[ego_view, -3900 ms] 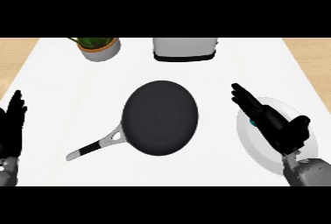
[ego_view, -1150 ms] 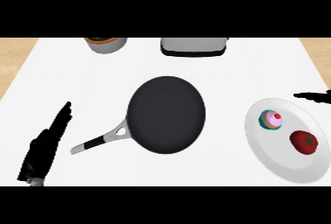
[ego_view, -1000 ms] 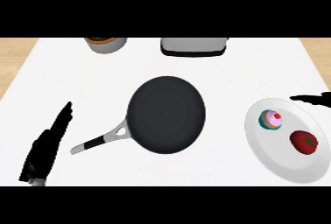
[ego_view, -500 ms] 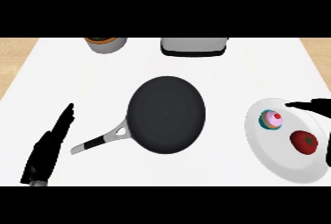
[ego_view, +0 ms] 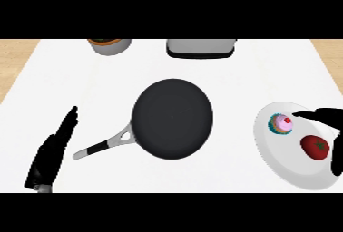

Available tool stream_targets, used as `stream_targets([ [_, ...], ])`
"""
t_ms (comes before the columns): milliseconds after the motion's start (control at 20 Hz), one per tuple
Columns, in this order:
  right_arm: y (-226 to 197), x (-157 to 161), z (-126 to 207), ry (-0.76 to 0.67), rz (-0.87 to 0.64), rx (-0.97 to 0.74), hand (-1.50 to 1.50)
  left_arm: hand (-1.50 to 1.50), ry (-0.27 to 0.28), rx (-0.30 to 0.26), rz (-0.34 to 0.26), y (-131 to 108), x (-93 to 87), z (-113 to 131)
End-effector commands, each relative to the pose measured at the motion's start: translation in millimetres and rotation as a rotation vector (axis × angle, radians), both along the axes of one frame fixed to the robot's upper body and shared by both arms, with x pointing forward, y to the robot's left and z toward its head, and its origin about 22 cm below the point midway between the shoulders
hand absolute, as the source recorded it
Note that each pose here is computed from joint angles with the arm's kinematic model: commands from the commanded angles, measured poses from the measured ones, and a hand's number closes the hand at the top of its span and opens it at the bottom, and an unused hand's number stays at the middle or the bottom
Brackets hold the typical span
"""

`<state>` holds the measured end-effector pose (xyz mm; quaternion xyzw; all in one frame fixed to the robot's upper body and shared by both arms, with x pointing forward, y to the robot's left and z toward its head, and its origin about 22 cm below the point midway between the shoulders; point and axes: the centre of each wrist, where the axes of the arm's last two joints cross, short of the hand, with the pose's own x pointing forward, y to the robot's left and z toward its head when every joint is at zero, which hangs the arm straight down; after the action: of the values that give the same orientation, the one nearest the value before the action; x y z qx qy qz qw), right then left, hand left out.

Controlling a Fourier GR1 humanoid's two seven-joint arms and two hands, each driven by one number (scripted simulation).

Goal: Pick the tomato from the plate and place it in the pan

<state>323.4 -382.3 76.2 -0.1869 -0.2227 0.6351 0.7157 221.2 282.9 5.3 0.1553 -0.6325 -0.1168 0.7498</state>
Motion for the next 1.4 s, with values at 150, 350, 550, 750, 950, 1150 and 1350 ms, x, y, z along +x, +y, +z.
stream_targets([
  [150,-19.3,-15.6,-26.4,0.026,-0.002,-0.023,-1.50,0.00,-0.003,0.001,0.011,7.5,-8.3,-1.5],
  [350,-23.1,-9.6,-34.9,0.018,0.003,-0.002,-1.50,0.00,0.002,-0.002,-0.002,8.1,2.0,-0.1],
  [550,-4.3,-22.3,-57.7,0.010,-0.008,-0.014,-1.50,0.00,-0.005,0.006,0.001,9.2,-4.1,-2.5],
  [750,-21.7,-12.5,-56.4,-0.002,-0.015,0.015,-1.50,0.00,-0.004,0.003,0.011,-10.6,2.5,4.1],
  [950,-14.1,-13.6,-72.6,-0.027,-0.040,0.092,1.50,0.00,0.000,-0.016,-0.013,-10.3,-6.4,9.1],
  [1150,-11.6,-14.4,-72.0,0.009,-0.058,0.136,1.50,0.00,-0.008,-0.003,-0.005,-2.5,-8.8,3.3],
  [1350,-19.9,-12.5,-81.0,0.006,-0.090,0.168,1.50,0.00,-0.002,0.002,-0.023,-1.0,-8.5,10.2],
])
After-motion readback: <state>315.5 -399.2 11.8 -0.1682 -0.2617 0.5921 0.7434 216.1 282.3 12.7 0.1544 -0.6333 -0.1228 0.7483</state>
